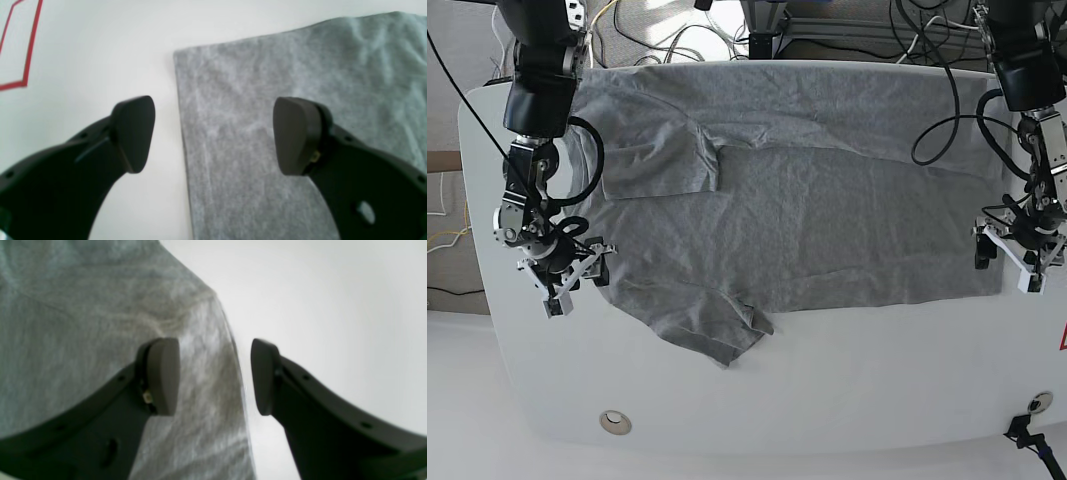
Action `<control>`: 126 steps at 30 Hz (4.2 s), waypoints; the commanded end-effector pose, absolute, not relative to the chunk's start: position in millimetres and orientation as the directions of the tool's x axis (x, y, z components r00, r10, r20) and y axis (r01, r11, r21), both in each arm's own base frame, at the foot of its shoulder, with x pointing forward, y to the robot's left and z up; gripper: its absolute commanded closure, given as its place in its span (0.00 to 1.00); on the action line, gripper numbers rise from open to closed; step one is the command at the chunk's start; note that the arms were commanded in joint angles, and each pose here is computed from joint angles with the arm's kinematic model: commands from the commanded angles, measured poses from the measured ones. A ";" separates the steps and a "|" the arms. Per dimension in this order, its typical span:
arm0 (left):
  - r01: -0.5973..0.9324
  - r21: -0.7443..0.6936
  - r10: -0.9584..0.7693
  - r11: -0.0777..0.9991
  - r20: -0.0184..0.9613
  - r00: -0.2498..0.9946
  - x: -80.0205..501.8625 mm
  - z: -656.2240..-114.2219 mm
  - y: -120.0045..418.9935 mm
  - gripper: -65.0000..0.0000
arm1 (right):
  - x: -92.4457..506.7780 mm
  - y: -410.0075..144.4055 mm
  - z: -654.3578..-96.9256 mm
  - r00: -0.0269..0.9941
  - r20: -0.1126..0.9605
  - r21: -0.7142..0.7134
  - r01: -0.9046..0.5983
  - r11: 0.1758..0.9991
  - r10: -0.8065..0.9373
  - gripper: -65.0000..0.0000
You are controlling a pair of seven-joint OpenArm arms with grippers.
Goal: Fold the T-shirt properly
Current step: 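Release the shoulder edge and move both grippers to the hem corners, then close both grippers on the hem corners of the shirt, then lift the hem and fold it over toward the collar with both grippers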
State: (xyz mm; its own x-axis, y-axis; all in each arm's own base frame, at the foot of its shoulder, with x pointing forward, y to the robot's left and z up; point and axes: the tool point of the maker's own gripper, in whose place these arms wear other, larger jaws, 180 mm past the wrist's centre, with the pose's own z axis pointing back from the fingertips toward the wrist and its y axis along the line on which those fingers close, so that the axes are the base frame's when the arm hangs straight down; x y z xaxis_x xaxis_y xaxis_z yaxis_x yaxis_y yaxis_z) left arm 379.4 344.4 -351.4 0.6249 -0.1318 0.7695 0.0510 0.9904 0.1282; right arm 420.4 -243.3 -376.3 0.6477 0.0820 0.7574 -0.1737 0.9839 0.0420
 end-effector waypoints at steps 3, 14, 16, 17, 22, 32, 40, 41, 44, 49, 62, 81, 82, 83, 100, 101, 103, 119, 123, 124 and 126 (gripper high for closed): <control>-0.009 0.133 -0.107 0.991 0.832 0.545 404.8 -320.3 374.1 0.20 | 456.8 -252.4 -353.5 0.579 0.815 0.088 -0.138 0.986 0.009 0.50; -0.033 0.067 -0.037 0.997 0.830 0.556 428.2 -350.6 388.4 0.20 | 492.0 -246.9 -364.7 0.579 0.814 0.141 -0.119 0.983 -0.047 0.50; -0.054 0.047 -0.009 0.997 0.827 0.563 427.7 -356.7 392.3 0.20 | 491.2 -247.3 -370.2 0.587 0.807 0.153 -0.110 0.982 -0.060 0.50; -0.059 0.042 -0.001 0.997 0.824 0.567 427.1 -358.9 393.3 0.20 | 489.5 -247.4 -374.1 0.594 0.802 0.158 -0.106 0.982 -0.065 0.50; -0.058 0.040 0.000 0.998 0.826 0.564 428.1 -358.0 392.3 0.20 | 484.7 -235.5 -387.4 0.615 0.784 0.187 -0.107 0.976 -0.083 0.50; -0.063 0.040 0.001 0.997 0.835 0.550 434.1 -350.7 393.1 0.20 | 473.8 -206.8 -407.2 0.642 0.761 0.225 -0.130 0.966 -0.091 0.50; -0.069 0.040 0.005 0.997 0.832 0.554 432.9 -352.6 394.4 0.20 | 473.7 -206.5 -407.1 0.642 0.762 0.226 -0.131 0.965 -0.091 0.78; -0.068 0.038 0.006 0.997 0.832 0.554 433.1 -353.0 393.6 0.20 | 473.7 -206.5 -407.1 0.642 0.762 0.226 -0.131 0.965 -0.091 0.78; -0.067 0.036 0.007 0.997 0.831 0.556 433.1 -354.3 392.2 0.20 | 469.9 -206.0 -411.3 0.649 0.756 0.228 -0.132 0.965 -0.090 0.79; -0.072 0.006 0.038 0.997 0.801 0.597 427.4 -377.8 382.6 0.20 | 463.3 -205.1 -418.8 0.660 0.746 0.231 -0.129 0.964 -0.090 0.97; -0.072 -0.004 0.045 0.997 0.815 0.577 440.1 -390.0 371.2 0.20 | 461.7 -206.0 -419.8 0.662 0.744 0.231 -0.133 0.964 -0.087 1.00; -0.057 -0.046 0.070 0.997 0.816 0.574 444.9 -396.7 351.1 0.67 | 457.5 -205.4 -422.1 0.661 0.746 0.225 -0.137 0.965 -0.081 1.00; -0.056 -0.045 0.069 0.997 0.817 0.573 445.2 -396.2 351.0 0.73 | 454.4 -205.4 -424.6 0.664 0.744 0.224 -0.137 0.965 -0.078 1.00; -0.056 -0.047 0.070 0.997 0.816 0.573 444.7 -396.7 350.7 0.77 | 452.0 -206.4 -426.8 0.667 0.741 0.223 -0.135 0.965 -0.078 1.00; -0.035 -0.017 0.033 0.999 0.840 0.542 447.9 -383.9 352.0 1.00 | 451.7 -207.4 -416.5 0.633 0.773 0.191 -0.158 0.969 -0.050 1.00; -0.036 -0.016 0.033 0.999 0.840 0.542 447.7 -383.6 352.9 1.00 | 452.9 -208.3 -415.0 0.630 0.775 0.190 -0.158 0.969 -0.049 1.00; -0.044 -0.021 0.041 0.999 0.842 0.538 447.7 -382.5 354.6 1.00 | 456.1 -209.1 -409.4 0.619 0.784 0.183 -0.162 0.970 -0.045 1.00; 0.053 -0.005 -0.023 0.999 0.866 0.500 417.0 -358.4 369.8 1.00 | 436.7 -214.6 -352.1 0.575 0.801 -0.015 -0.254 0.967 0.164 1.00; 0.091 0.017 -0.059 0.996 0.875 0.481 397.7 -342.6 365.7 1.00 | 421.2 -210.8 -345.4 0.561 0.801 -0.060 -0.275 0.959 0.211 1.00; 0.101 0.021 -0.068 0.995 0.871 0.486 392.7 -341.2 364.2 1.00 | 417.2 -209.9 -343.5 0.563 0.795 -0.072 -0.281 0.957 0.225 1.00; 0.128 0.035 -0.094 0.991 0.866 0.491 386.1 -338.1 356.9 1.00 | 409.6 -208.1 -340.2 0.571 0.782 -0.090 -0.291 0.953 0.248 1.00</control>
